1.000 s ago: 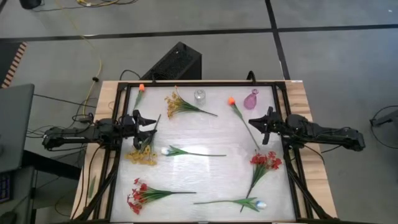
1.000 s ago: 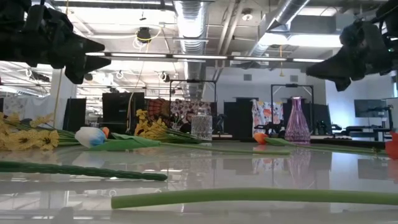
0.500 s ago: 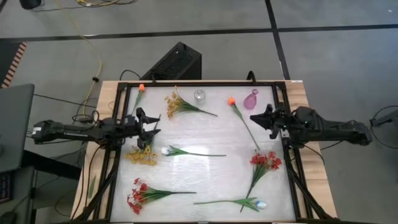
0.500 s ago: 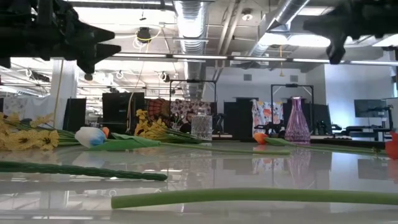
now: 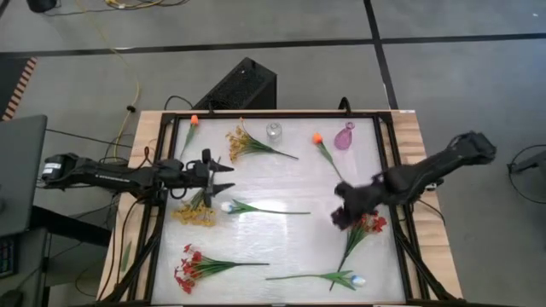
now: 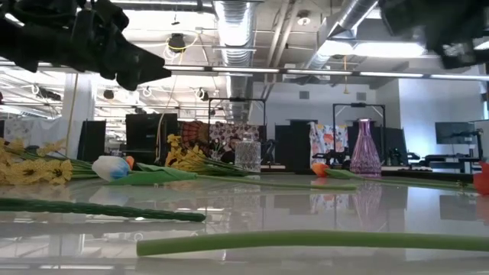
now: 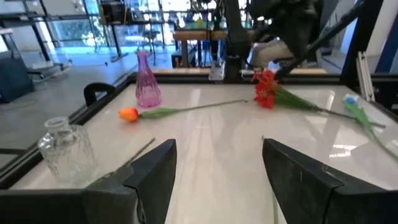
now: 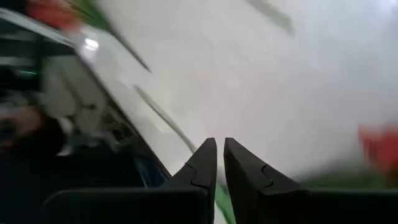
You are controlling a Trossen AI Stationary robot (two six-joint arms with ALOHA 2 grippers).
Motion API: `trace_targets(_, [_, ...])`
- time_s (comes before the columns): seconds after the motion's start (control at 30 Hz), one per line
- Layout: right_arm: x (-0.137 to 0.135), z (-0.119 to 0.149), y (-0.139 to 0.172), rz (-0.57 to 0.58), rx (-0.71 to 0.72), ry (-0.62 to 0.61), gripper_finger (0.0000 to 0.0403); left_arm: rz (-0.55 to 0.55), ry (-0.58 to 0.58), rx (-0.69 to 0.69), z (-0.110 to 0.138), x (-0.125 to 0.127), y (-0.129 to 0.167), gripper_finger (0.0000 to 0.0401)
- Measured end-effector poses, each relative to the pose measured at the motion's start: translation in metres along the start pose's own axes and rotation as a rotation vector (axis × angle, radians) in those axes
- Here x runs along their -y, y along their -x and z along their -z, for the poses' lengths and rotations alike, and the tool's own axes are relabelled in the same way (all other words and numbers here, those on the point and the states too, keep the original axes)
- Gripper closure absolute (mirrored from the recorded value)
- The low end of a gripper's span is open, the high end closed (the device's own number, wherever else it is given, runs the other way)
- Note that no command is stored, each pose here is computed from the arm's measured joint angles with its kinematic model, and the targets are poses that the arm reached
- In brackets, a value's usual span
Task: Sort flowers into vase by color
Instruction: Put the right red flowers into the purple vase
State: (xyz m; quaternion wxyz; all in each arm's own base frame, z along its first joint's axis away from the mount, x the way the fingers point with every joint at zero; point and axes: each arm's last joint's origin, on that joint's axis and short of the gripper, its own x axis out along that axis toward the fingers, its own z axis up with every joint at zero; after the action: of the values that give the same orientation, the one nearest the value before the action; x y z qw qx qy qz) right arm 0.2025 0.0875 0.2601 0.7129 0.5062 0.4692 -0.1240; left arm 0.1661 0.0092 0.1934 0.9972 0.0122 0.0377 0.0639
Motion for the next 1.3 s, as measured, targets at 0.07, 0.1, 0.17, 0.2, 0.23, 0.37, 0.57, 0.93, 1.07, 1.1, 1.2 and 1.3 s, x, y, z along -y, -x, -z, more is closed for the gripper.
trace_targets(0.07, [-0.002,0.012,-0.017,0.058,-0.067,-0.073,0.0344,0.006,-0.004,-0.009,0.001,0.0,-0.001,0.0172])
trace_targets(0.1, [-0.002,0.019,-0.025,0.092,-0.097,-0.115,0.0344,0.006,-0.012,-0.013,0.001,0.0,-0.002,0.0172])
trace_targets(0.17, [-0.001,0.033,-0.039,0.159,-0.148,-0.189,0.0344,0.008,-0.024,-0.026,0.003,0.0,-0.002,0.0172])
trace_targets(0.2, [-0.001,0.039,-0.045,0.191,-0.161,-0.224,0.0344,0.012,-0.026,-0.031,0.003,0.001,-0.001,0.0172])
trace_targets(0.23, [0.0,0.046,-0.051,0.221,-0.168,-0.259,0.0343,0.02,-0.026,-0.039,0.004,0.001,-0.002,0.0172])
trace_targets(0.37, [0.006,0.067,-0.069,0.334,-0.166,-0.346,0.0328,0.059,-0.027,-0.051,0.005,0.002,-0.001,0.0172])
trace_targets(0.57, [0.011,0.08,-0.086,0.409,-0.139,-0.463,0.0271,0.07,-0.039,-0.059,0.006,0.002,-0.001,0.0172])
trace_targets(0.93, [0.017,0.08,-0.106,0.475,-0.079,-0.587,0.0133,0.107,-0.002,-0.087,0.008,0.003,-0.001,0.0172])
trace_targets(1.07, [0.022,0.08,-0.122,0.507,-0.061,-0.606,0.0129,0.115,0.005,-0.094,0.009,0.004,-0.001,0.0172])
trace_targets(1.1, [0.022,0.079,-0.125,0.509,-0.062,-0.603,0.013,0.114,0.005,-0.097,0.009,0.004,-0.001,0.0172])
trace_targets(1.2, [0.023,0.077,-0.129,0.516,-0.055,-0.604,0.0145,0.114,0.008,-0.109,0.01,0.004,-0.001,0.0172])
trace_targets(1.3, [0.023,0.073,-0.128,0.499,-0.009,-0.587,0.0186,0.113,0.019,-0.109,0.01,0.004,-0.001,0.0172])
